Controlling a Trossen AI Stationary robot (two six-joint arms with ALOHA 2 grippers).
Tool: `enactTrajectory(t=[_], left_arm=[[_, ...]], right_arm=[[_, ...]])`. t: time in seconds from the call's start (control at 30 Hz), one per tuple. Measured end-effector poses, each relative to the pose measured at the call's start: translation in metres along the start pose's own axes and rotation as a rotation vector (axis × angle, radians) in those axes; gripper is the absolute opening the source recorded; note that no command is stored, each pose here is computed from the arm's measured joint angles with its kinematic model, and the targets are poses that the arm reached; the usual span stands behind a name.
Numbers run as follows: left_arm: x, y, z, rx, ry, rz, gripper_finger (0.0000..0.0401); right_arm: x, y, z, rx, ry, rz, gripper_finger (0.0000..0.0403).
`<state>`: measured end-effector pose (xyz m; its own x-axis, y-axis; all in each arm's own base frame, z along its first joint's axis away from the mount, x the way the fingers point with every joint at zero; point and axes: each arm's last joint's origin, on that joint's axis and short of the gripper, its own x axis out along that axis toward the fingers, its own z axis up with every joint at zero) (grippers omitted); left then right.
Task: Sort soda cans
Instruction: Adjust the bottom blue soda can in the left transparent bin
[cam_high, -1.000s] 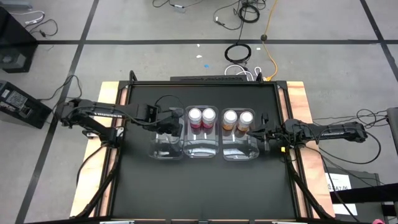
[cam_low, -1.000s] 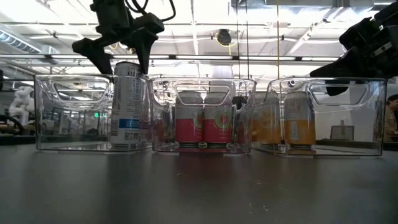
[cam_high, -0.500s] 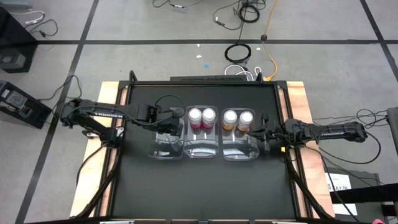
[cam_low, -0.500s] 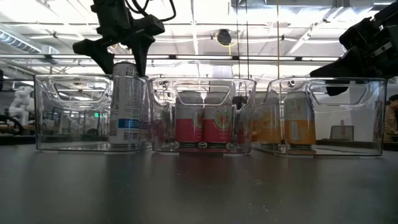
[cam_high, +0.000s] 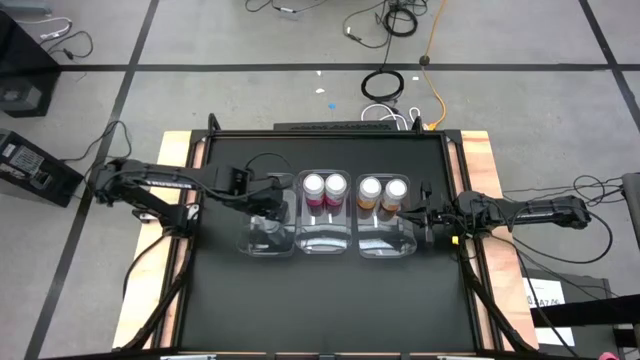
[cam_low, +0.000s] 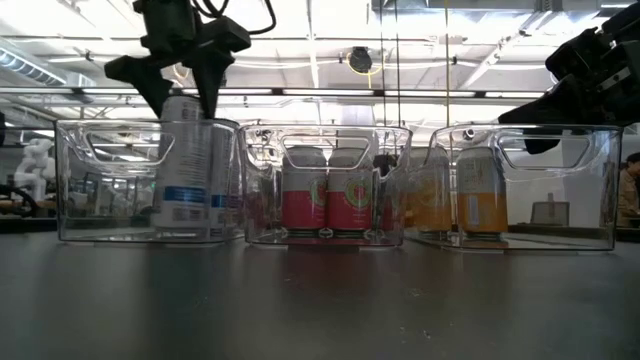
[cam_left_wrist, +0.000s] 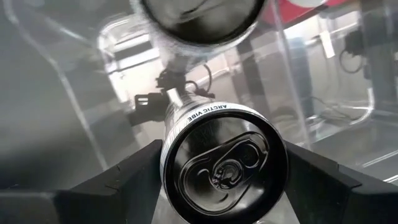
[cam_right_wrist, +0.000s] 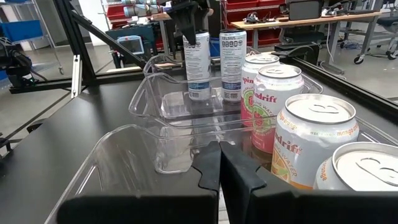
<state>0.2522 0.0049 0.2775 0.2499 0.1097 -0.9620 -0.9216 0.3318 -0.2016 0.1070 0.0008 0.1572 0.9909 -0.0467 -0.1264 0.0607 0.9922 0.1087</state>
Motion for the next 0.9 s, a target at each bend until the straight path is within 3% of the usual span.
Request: enactTrajectory(t=[0.33,0.9], left_arm=[[-0.013,0.018,0.001,-0.003,-0.056,0.086,0.0291],[-0.011,0.040,0.047,0.067,-0.109,0.117,0.0290]], right_arm=[[0.000,0.000,0.000,0.000,0.000,0.000,0.0000],[0.000,0.000,0.000,0.000,0.000,0.000,0.0000]])
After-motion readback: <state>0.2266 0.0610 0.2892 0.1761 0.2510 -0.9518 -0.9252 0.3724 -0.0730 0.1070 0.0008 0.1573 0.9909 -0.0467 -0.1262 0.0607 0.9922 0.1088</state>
